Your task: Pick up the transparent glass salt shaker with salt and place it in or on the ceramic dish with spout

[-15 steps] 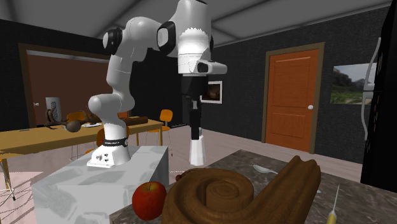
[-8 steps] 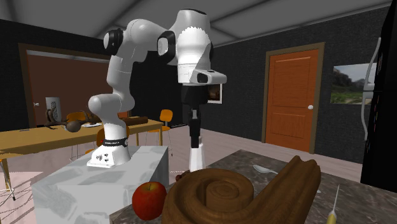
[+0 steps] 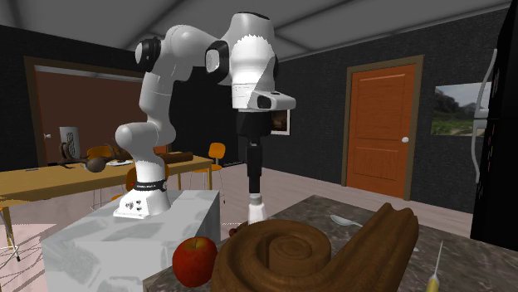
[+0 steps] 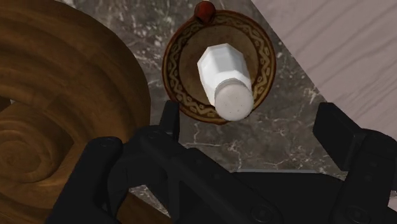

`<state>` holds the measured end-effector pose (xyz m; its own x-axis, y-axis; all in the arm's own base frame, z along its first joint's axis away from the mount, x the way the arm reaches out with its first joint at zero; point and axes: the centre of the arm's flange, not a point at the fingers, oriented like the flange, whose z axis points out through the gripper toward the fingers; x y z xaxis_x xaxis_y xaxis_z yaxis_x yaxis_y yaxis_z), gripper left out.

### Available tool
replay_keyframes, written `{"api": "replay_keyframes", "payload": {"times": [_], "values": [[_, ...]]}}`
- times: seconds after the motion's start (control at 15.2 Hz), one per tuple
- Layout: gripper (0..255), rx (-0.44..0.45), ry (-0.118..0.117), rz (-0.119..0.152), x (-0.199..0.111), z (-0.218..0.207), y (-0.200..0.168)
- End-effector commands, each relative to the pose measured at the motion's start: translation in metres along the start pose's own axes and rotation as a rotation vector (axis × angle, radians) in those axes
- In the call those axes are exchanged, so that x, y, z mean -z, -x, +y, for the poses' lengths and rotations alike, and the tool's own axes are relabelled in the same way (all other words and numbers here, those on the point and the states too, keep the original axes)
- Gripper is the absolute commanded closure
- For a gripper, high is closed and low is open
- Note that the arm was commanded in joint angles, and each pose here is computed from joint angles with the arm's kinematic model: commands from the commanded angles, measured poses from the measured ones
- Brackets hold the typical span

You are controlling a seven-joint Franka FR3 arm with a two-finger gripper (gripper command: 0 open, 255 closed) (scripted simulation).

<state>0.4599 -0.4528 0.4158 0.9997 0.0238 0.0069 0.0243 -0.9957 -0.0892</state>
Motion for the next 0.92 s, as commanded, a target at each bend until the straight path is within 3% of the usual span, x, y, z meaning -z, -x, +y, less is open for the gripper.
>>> {"api": "replay_keyframes", "payload": {"times": [0.0, 0.07, 0.33, 0.86], "values": [[0, 0.000, 0.000, 0.000, 0.000, 0.000, 0.000], [0, 0.000, 0.000, 0.000, 0.000, 0.000, 0.000], [0, 0.000, 0.000, 0.000, 0.050, 0.000, 0.000], [0, 0.000, 0.000, 0.000, 0.050, 0.000, 0.000]]}}
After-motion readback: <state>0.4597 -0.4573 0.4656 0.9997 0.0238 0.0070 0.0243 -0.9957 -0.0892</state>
